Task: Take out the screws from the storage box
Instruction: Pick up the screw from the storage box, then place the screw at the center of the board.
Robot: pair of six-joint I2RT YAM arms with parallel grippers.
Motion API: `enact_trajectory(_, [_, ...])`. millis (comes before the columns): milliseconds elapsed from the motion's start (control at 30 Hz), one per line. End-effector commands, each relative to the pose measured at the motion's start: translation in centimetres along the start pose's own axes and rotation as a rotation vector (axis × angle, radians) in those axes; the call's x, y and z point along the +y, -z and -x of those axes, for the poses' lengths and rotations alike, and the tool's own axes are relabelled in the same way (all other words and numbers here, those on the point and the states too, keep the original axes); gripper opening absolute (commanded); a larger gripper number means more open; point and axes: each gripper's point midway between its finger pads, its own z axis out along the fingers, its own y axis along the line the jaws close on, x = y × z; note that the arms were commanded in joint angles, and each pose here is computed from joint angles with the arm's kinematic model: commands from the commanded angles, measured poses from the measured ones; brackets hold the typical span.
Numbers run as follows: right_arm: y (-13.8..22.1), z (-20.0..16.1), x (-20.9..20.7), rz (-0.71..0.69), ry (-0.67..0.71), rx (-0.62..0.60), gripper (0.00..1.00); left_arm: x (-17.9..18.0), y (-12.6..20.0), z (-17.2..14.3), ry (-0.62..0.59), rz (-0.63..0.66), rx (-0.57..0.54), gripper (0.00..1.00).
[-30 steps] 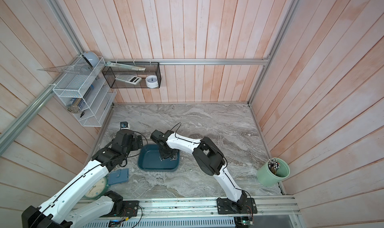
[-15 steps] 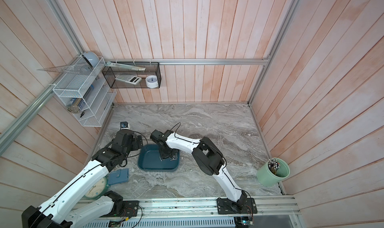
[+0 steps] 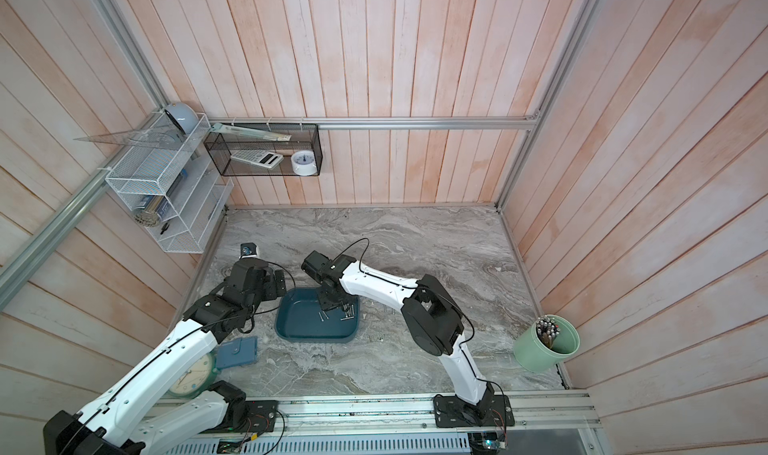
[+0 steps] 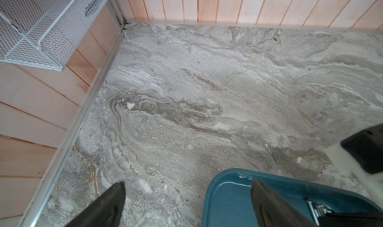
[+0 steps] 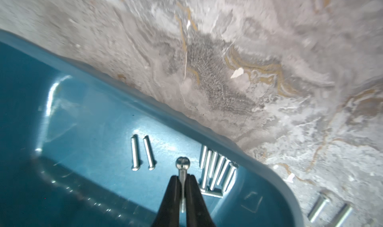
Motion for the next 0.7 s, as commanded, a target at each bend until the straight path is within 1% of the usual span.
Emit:
enact_trajectory(0, [0.2, 0.1, -0.3, -0.02, -0.01, -0.001, 0.11, 0.0, -0.2, -0.1, -0.005, -0.002, 0.002, 1.0])
enact_trajectory(133, [1.9, 0.8, -0.9, -0.035, -0.007, -0.039, 0.11, 0.0, -0.2, -0.1, -0.008, -0.001, 0.004, 1.0])
enact_trajectory(300, [4.9, 1.1, -3.1, -0.034, -0.048, -0.093, 0.11, 0.0, -0.3, -0.2, -0.01, 0.0, 0.008, 1.0])
enact_trajectory(400, [6.4, 0.6, -5.6, -0.059, -0.084, -0.113, 0.11, -0.1, -0.3, -0.2, -0.007, -0.002, 0.009, 1.0])
enact_trajectory(500, [7.7, -0.5, -9.2, -0.116, -0.132, -0.13, 0.11, -0.1, -0.2, -0.2, -0.008, -0.008, 0.01, 1.0])
enact_trajectory(600, [8.5, -1.9, -12.8, -0.166, -0.206, -0.136, 0.11, -0.2, -0.3, -0.2, -0.006, -0.011, 0.012, 1.0])
enact_trajectory(667, [8.7, -2.6, -14.2, -0.176, -0.236, -0.138, 0.11, -0.2, -0.3, -0.2, -0.006, -0.013, 0.012, 1.0])
